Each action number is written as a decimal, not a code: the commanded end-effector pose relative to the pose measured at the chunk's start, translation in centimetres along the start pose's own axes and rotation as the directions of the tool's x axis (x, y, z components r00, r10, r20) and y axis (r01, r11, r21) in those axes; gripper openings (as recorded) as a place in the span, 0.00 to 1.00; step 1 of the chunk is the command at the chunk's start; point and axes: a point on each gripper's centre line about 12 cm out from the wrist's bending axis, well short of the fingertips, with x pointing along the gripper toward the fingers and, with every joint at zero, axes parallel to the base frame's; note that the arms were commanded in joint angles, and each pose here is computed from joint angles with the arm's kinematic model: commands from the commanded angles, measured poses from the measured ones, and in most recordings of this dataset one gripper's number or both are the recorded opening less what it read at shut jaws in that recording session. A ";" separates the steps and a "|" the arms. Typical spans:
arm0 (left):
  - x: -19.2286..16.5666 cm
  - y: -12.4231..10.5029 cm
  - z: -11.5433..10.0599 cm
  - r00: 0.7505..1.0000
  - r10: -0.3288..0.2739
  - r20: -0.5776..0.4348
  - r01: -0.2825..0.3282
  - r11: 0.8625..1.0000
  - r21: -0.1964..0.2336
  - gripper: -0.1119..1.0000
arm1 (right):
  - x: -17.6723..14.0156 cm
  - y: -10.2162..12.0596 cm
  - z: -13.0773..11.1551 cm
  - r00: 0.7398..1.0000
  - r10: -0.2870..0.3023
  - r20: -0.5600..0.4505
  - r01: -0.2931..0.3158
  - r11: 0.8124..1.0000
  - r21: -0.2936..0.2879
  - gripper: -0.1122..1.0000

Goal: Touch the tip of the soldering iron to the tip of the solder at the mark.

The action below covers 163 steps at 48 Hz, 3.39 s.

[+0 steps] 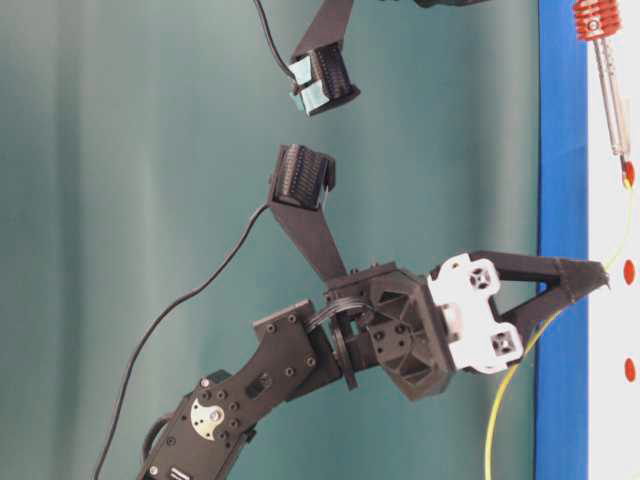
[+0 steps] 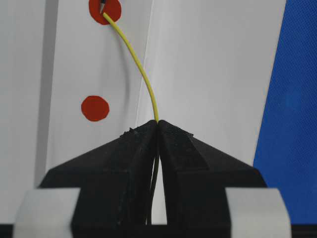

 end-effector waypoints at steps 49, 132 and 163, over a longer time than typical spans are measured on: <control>-1.0 -0.4 0.7 1.000 -0.005 0.031 0.005 1.000 0.009 0.12 | -0.7 0.2 1.0 0.999 0.009 0.040 -0.009 1.000 0.000 0.16; -13.0 -4.8 -10.1 0.952 -0.130 0.277 0.152 0.987 -0.059 0.12 | -7.2 -0.3 -1.0 0.935 0.073 0.346 -0.102 0.993 0.064 0.16; -13.4 -11.6 -10.6 0.878 -0.320 0.357 0.331 0.943 0.031 0.12 | -9.3 10.2 -3.6 0.796 0.417 0.439 -0.337 0.907 -0.252 0.16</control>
